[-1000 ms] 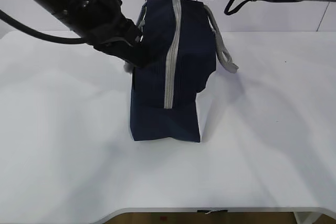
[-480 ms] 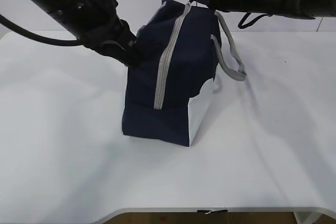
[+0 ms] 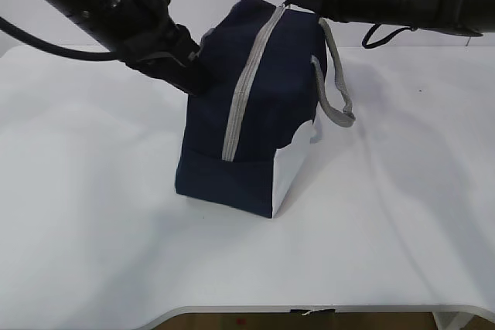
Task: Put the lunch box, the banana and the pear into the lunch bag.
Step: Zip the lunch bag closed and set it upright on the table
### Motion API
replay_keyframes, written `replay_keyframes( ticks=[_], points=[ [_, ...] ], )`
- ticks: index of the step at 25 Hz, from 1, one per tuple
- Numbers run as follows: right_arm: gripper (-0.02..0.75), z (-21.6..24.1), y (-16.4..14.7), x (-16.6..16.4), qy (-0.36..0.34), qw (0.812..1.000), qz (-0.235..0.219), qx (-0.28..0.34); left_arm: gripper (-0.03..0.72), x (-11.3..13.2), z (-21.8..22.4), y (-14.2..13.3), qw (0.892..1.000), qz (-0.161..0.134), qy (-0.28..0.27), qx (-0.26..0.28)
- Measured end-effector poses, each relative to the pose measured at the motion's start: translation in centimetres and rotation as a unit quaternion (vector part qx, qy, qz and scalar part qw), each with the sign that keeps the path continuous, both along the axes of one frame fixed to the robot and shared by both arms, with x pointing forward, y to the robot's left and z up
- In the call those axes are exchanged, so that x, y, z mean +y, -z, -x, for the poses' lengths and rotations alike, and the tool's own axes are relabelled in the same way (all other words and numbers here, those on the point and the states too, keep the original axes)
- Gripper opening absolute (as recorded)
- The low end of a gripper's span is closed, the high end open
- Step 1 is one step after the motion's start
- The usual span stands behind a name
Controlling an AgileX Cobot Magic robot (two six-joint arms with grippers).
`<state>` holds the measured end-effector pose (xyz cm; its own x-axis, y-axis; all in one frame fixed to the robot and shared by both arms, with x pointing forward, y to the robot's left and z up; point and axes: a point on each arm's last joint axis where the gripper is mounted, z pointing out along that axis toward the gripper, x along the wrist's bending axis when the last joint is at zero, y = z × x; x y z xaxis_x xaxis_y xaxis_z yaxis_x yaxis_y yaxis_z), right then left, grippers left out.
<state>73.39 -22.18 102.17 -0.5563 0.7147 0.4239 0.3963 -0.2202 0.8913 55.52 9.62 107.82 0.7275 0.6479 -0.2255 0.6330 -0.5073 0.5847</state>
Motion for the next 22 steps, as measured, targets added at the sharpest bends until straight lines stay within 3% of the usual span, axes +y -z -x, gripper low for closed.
replay_keyframes(
  ticks=[5,7,13,18,22],
  points=[
    [0.006,0.1,-0.1,0.2,-0.012,1.0,-0.008,-0.001,0.438,0.2,0.5,-1.9,0.999,0.033,-0.022,-0.02],
    [0.006,0.2,-0.1,0.2,-0.016,1.0,-0.011,0.0,0.486,0.4,0.6,-3.1,0.997,0.052,-0.039,-0.048],
    [0.006,0.3,-0.2,0.3,-0.022,1.0,-0.015,0.0,0.512,0.6,-0.6,-5.7,0.975,0.13,-0.112,-0.14],
    [0.006,0.3,-0.2,0.3,-0.022,1.0,-0.016,0.001,0.454,0.4,-2.2,-5.2,0.962,0.149,-0.149,-0.173],
    [0.006,0.3,-0.2,0.3,-0.022,1.0,-0.016,0.001,0.429,-0.2,-3.5,-4.1,0.961,0.152,-0.16,-0.166]
  ],
)
